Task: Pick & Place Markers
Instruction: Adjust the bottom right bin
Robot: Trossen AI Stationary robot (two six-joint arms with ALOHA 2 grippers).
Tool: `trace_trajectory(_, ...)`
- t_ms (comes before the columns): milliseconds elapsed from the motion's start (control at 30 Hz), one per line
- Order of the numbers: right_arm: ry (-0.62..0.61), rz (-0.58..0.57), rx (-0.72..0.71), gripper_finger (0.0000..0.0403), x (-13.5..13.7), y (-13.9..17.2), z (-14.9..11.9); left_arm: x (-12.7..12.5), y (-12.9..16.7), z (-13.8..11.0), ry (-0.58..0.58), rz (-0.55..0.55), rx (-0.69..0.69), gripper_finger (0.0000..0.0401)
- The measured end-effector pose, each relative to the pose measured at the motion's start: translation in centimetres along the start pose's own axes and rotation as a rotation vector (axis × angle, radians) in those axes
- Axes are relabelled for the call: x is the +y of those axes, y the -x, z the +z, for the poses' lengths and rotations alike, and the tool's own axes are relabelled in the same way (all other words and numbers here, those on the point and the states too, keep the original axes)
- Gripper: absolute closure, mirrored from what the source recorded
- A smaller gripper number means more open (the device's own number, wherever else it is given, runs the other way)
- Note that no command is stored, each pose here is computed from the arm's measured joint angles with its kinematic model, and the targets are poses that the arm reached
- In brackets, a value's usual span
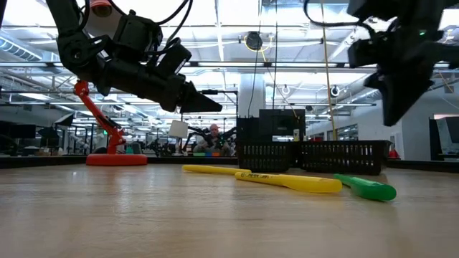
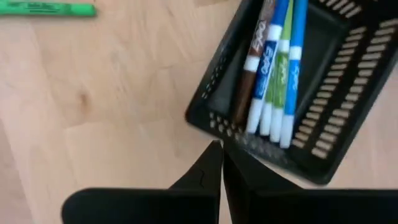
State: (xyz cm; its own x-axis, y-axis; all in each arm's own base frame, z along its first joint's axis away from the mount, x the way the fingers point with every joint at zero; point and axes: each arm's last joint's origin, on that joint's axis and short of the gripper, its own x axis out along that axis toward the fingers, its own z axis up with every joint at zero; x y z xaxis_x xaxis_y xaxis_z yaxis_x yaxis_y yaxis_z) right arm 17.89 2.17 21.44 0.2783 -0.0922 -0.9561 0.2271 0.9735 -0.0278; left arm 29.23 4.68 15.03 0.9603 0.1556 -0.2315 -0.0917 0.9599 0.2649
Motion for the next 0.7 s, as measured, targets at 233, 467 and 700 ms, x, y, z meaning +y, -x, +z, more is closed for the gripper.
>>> trace_trajectory(233, -0.069, -0.003, 0.049, 0.0403, 1.1, -2.4, -0.9, 0.0, 0.0, 0.0, 0.009, 0.000, 0.000, 0.0375)
trace_trajectory(467, -0.033, 0.006, -0.007, 0.0403, 1.5, -5.2, -0.4, 0.0, 0.0, 0.0, 0.023, -0.001, 0.000, 0.0375)
trace_trajectory(700, 0.047, -0.065, -0.254, 0.0403, 2.0, -5.4, 1.8, -0.1, 0.0, 0.0, 0.026, -0.004, 0.000, 0.0375)
